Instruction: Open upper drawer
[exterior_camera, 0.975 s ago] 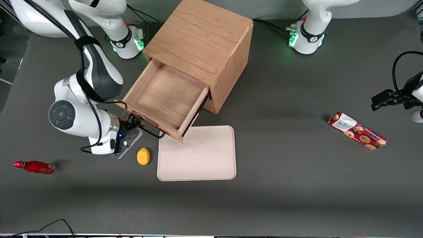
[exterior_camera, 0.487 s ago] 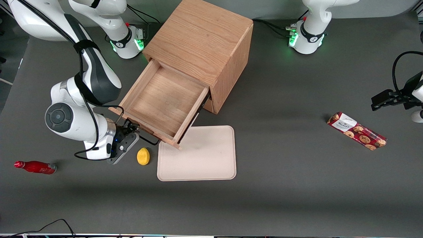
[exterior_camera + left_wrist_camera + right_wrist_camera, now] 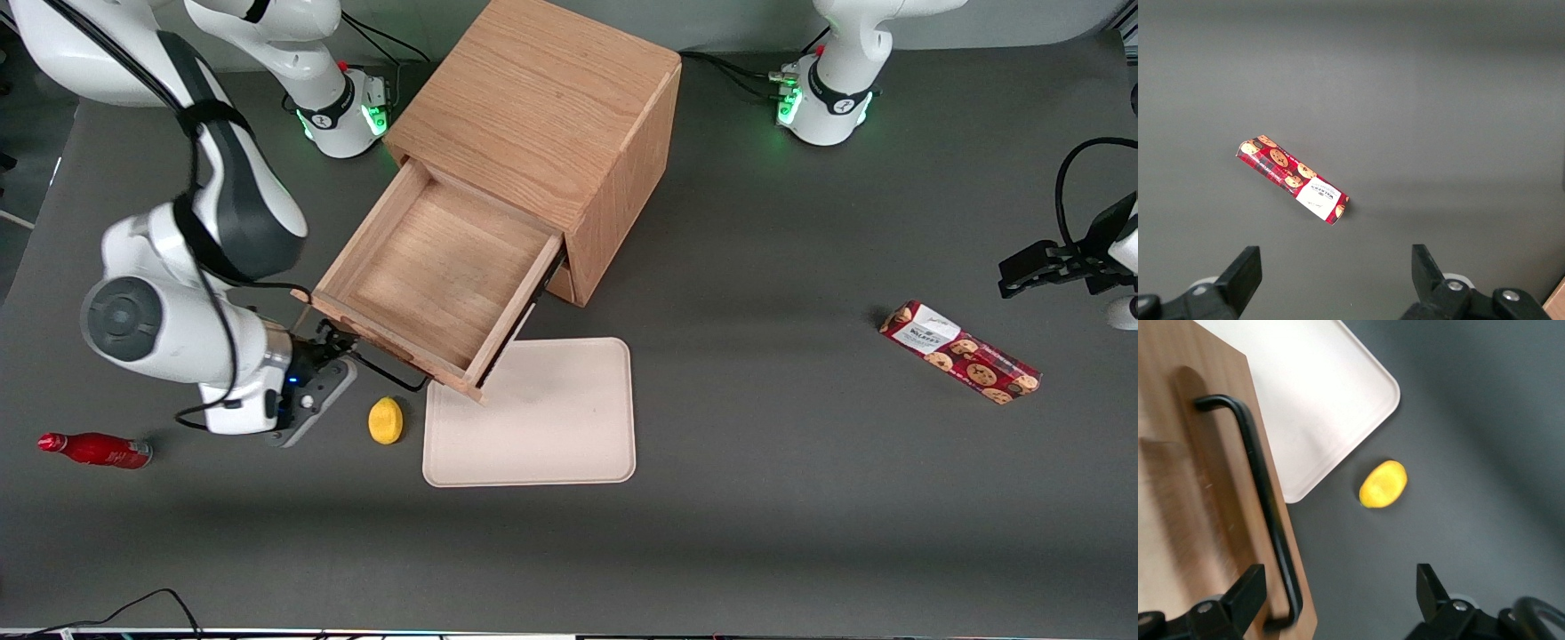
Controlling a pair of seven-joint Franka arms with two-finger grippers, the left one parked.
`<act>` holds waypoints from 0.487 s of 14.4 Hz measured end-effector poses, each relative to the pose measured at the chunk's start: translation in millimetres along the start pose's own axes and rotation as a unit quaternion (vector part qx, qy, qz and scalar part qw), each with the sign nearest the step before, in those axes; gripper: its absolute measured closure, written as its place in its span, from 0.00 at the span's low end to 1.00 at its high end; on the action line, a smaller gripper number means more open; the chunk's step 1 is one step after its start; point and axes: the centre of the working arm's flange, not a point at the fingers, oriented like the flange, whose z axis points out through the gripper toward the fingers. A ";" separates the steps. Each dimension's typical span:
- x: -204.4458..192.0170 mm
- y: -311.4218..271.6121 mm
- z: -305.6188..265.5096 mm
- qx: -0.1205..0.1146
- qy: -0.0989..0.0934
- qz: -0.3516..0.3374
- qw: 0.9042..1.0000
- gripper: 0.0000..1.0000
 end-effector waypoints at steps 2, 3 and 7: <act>-17.4 3.8 -51.3 -0.018 0.011 0.013 1.000 0.00; -30.6 3.8 -76.4 -0.029 0.017 0.026 0.999 0.00; -80.9 -9.9 -142.6 -0.048 0.013 0.228 0.972 0.00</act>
